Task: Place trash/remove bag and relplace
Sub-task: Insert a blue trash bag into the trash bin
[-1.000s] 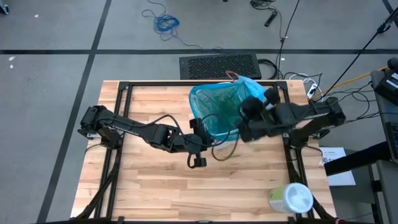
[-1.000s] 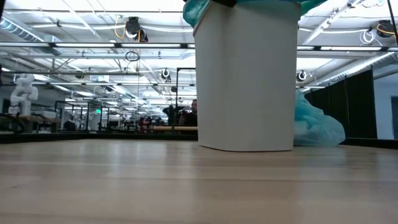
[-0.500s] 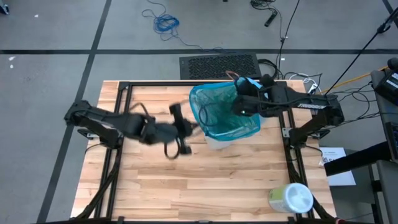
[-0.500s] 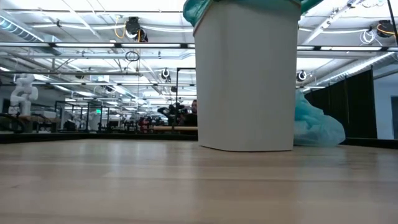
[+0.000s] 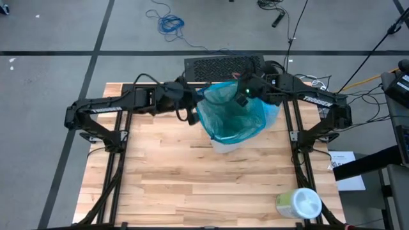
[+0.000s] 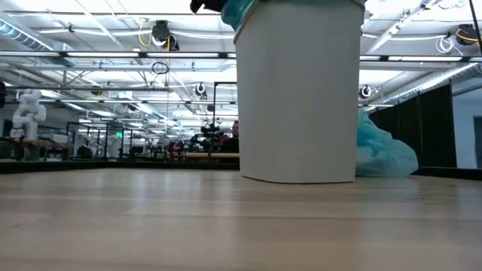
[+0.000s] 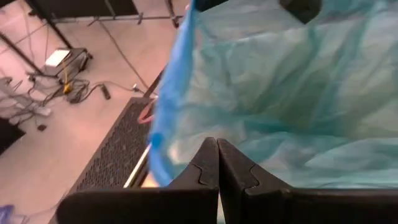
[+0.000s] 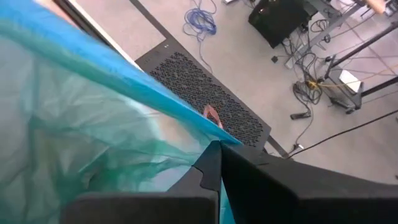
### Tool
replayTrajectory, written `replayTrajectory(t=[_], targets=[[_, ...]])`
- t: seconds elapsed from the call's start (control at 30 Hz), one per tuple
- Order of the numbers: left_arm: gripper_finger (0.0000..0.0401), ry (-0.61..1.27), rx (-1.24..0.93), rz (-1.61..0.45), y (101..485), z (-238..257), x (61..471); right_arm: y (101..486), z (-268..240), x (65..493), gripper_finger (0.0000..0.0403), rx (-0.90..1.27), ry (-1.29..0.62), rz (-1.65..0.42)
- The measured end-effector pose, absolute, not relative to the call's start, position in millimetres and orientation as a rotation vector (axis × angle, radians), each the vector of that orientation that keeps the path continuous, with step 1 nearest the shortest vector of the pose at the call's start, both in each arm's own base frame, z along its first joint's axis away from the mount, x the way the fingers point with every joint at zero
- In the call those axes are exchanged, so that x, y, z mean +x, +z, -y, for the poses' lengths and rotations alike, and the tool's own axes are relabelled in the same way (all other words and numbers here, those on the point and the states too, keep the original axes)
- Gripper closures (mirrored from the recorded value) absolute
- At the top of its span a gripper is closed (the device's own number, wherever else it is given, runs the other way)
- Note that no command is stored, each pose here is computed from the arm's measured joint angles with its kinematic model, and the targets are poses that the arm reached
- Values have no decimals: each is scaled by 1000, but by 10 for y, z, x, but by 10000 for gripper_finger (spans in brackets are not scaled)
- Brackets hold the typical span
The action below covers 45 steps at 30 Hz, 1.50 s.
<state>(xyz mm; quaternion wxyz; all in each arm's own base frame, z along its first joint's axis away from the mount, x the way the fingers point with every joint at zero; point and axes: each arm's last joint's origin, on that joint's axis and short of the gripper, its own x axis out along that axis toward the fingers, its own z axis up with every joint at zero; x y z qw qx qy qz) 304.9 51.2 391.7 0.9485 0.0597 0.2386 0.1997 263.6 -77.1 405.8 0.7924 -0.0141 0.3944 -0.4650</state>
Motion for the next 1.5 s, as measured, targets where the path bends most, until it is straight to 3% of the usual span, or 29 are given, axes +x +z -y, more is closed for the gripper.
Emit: replayTrajectory(t=[0.3, 0.67, 0.97, 1.1, 1.3, 1.5], targets=[[401, 447, 94, -529, 3871, -704, 2996, 3993, 1031, 2602, 403, 62, -959, -876], [401, 500, 6, -619, 3369, -855, 2986, 3691, 1154, 2625, 403, 154, -898, -944], [401, 463, -25, -629, 3191, -811, 3005, 3570, 1097, 2669, 403, 276, -803, -953], [401, 443, 3, -600, 3321, -690, 2905, 3562, 1007, 2706, 403, 279, -768, -953], [401, 545, 31, -449, 3790, -626, 2378, 3577, 907, 2755, 403, 263, -729, -933], [401, 363, -35, -269, 4051, -572, 2183, 3600, 855, 2807, 403, 241, -700, -895]])
